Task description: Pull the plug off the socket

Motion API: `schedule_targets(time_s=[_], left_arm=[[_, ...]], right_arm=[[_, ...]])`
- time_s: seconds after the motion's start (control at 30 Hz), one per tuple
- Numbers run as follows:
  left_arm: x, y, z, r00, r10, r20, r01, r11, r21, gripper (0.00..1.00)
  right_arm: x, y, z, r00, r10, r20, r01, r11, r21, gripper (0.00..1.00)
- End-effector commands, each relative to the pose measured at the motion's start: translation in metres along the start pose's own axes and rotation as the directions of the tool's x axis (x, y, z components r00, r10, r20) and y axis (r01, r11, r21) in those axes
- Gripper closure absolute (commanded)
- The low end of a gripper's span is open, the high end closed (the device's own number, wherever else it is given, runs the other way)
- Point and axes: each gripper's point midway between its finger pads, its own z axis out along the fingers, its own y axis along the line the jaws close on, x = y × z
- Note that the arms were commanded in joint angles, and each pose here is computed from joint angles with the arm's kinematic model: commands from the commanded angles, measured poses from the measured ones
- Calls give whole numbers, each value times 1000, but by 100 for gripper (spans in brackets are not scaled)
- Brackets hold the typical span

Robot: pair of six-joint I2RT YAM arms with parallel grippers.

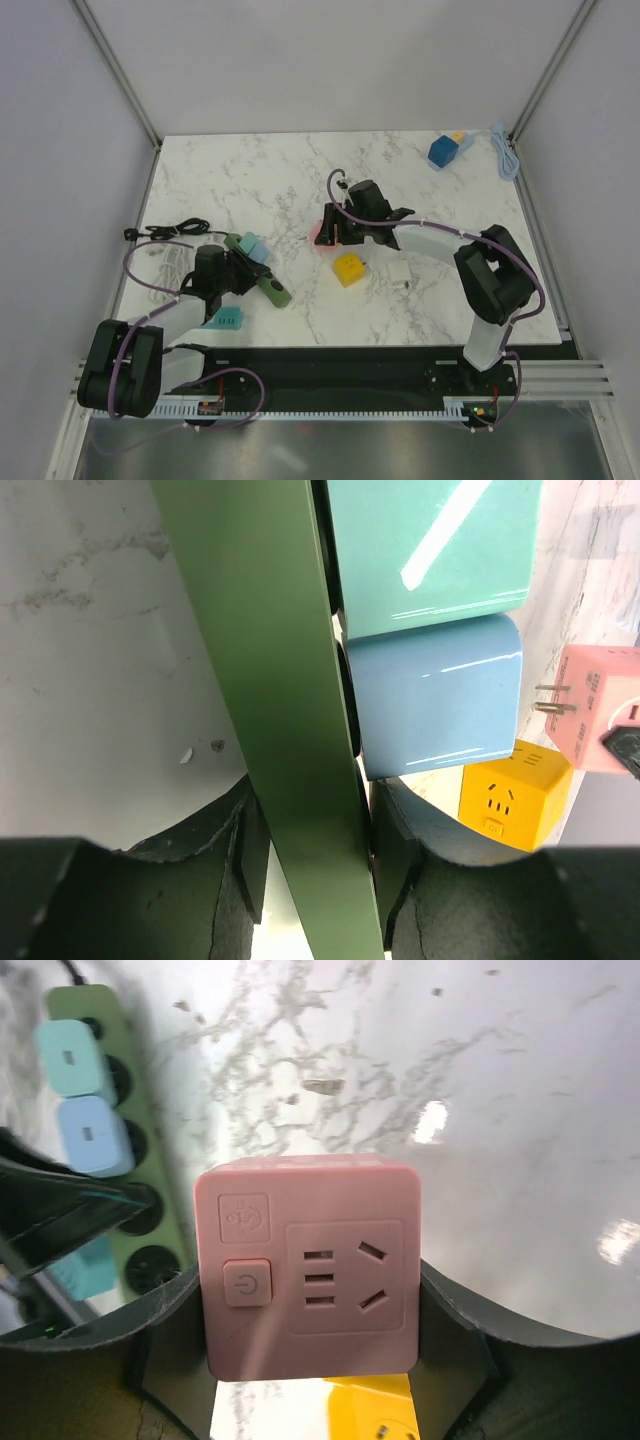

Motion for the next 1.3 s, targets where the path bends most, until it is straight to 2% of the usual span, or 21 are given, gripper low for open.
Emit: schedule_targets(time_s=[0.0,0.03,0.13,0.2,0.3,0.43,0.5,0.53,0.6,0.63,0.7,0.93,1.17,1.27], left_arm=[[7,1,-2,992,123,-23,-122,992,31,98],[8,1,-2,992,126,-26,-125,992,34,98],[10,-2,-1,991,129,-35,-126,990,56,98],[13,-3,-1,991,129,-46,-125,989,73,98],[16,-6,-1,990,130,-58,-124,988,96,98],[17,-8,-1,989,136,-64,-128,986,107,98],[17,-8,-2,988,138,-62,-131,985,110,98],[17,-8,-2,989,137,-62,-129,986,109,98],[17,-9,-2,989,134,-62,-127,986,111,98],[17,-9,-2,989,136,-62,-129,985,114,98],[16,-11,-3,989,138,-61,-130,984,119,98],[17,-11,-3,988,138,-67,-130,984,119,98],[18,-12,-3,988,139,-69,-130,984,123,98],[18,-12,-3,987,141,-70,-132,983,127,98]], right_arm=[[-21,7,-19,990,-120,75,112,989,100,100],[-22,-15,-23,983,-168,68,150,965,216,100],[-19,-46,-29,974,-226,24,204,915,347,100],[-19,-60,-31,972,-235,11,213,897,388,100],[-20,-74,-29,973,-231,-13,217,890,400,92],[-20,-74,-26,968,-249,-29,241,892,382,65],[-22,-69,-24,965,-261,-35,256,899,356,55],[-23,-67,-24,964,-264,-36,260,901,347,46],[-28,-59,-25,962,-272,-24,265,907,327,37],[-31,-57,-26,962,-273,-14,263,909,322,27],[-41,-49,-29,962,-271,15,253,915,313,15],[-64,-18,-36,958,-272,94,244,941,233,2],[-74,10,-40,944,-290,161,259,947,190,2],[-73,37,-35,933,-307,187,282,948,148,2]])
